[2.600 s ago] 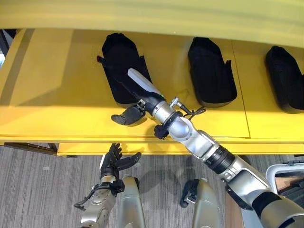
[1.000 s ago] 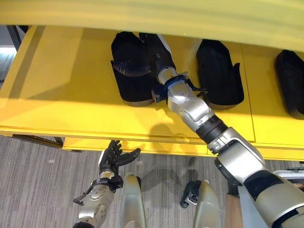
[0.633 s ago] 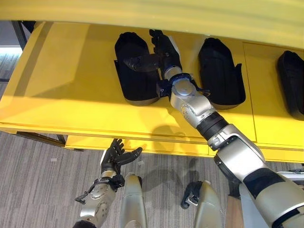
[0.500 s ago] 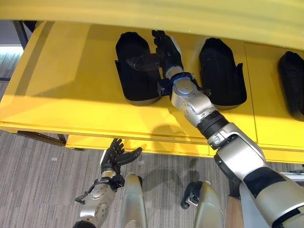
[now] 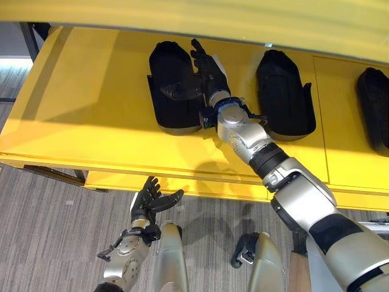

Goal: Move parts from the plastic box to the shelf.

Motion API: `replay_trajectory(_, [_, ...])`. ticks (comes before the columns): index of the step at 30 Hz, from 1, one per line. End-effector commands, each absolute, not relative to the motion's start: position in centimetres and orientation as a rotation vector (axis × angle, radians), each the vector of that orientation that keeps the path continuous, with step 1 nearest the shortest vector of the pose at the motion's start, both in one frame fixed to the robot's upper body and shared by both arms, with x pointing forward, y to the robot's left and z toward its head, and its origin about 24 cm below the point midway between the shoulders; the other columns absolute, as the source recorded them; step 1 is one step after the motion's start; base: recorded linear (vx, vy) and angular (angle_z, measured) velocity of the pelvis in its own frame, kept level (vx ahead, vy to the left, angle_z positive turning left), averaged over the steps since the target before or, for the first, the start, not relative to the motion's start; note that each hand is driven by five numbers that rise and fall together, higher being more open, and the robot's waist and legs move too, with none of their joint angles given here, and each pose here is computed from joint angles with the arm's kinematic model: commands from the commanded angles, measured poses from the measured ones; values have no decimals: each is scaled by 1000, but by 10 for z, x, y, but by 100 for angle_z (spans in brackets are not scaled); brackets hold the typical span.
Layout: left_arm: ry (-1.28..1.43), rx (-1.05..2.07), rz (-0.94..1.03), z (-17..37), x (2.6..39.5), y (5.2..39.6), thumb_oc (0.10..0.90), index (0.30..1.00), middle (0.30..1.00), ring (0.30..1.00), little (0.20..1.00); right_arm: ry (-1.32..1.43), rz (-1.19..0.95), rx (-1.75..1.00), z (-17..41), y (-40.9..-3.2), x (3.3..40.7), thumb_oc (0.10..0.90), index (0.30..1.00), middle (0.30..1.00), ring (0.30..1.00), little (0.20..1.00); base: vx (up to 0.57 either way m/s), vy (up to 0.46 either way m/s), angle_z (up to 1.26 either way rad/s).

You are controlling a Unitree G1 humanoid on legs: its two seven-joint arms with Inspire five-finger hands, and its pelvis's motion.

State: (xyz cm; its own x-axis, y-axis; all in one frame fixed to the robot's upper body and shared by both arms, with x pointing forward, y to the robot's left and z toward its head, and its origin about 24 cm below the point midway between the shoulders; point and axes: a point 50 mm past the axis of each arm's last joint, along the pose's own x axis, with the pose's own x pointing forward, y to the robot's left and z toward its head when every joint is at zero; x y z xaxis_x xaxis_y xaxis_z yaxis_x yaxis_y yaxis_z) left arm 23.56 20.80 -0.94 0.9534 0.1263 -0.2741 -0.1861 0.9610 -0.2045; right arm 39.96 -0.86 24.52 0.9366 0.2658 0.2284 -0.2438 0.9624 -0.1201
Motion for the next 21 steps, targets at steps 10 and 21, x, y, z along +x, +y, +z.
replay_trajectory(10, [122, -200, 69, 18, 250, 206, 900, 1000, 1000, 1000, 1000, -503, 280, -118, 331, 5, 388, 900, 1000, 1000, 1000, 1000, 0, 0, 0])
replay_trajectory(21, [120, -203, 80, 19, 250, 208, 900, 1000, 1000, 1000, 1000, -578, 310, -187, 344, 15, 379, 900, 1000, 1000, 1000, 1000, 0, 0, 0])
